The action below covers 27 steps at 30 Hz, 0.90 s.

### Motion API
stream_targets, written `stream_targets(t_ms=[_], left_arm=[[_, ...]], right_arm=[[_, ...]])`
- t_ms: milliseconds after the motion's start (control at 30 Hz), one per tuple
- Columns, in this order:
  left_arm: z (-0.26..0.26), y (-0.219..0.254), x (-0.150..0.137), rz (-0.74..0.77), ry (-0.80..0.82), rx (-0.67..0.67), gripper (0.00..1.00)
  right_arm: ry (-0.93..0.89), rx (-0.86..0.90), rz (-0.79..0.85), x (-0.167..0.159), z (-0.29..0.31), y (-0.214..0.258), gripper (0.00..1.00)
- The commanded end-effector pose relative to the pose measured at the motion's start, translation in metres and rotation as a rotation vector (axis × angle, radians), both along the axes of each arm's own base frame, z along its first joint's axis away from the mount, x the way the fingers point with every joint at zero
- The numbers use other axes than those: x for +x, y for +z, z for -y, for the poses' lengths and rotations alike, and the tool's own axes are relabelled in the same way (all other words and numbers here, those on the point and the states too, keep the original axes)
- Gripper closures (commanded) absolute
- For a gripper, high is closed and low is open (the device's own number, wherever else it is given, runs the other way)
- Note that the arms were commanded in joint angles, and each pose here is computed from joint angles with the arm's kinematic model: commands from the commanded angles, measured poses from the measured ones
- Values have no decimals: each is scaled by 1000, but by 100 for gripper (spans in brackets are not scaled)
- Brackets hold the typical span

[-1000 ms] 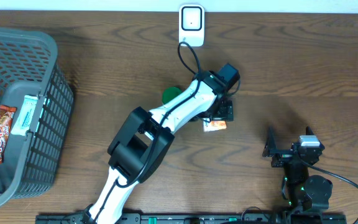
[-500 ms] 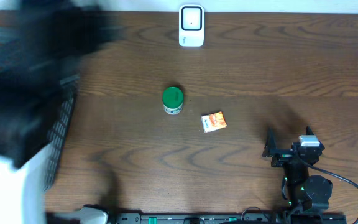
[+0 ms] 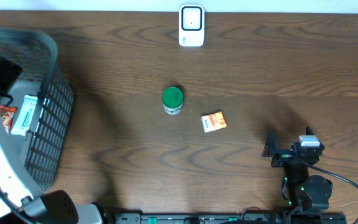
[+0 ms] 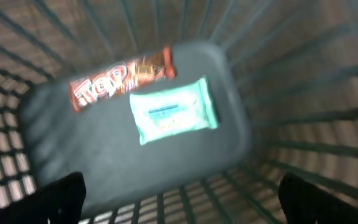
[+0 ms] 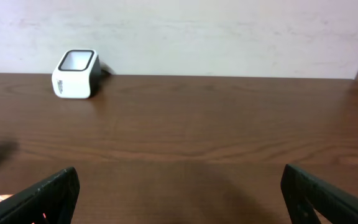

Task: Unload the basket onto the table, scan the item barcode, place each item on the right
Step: 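Reach the left gripper into the basket and grasp the mint-green wipes pack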

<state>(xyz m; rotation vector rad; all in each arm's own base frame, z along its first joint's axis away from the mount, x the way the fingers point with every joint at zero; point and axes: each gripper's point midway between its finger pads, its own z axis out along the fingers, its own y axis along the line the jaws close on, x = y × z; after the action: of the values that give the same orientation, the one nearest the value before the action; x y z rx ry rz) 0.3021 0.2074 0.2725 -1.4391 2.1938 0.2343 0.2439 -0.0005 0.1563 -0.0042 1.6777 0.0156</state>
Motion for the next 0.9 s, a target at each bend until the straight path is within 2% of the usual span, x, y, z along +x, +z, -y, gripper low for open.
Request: stream_targets(t_ms=[0,200,367,867], left_arm=[[5,-50,3,36,3,-146,1],[3,-123,17,154,-18,-281,1],[-2,-167,1,164,24,-320,1],[-9,-213,-17,260,60,-364,2]], right_arm=[[8,-11,2,0,-2,0,1],[8,-11,2,0,-2,0,1],[8,-11,2,0,-2,0,1],[9,-11,2,0,-2,0,1]])
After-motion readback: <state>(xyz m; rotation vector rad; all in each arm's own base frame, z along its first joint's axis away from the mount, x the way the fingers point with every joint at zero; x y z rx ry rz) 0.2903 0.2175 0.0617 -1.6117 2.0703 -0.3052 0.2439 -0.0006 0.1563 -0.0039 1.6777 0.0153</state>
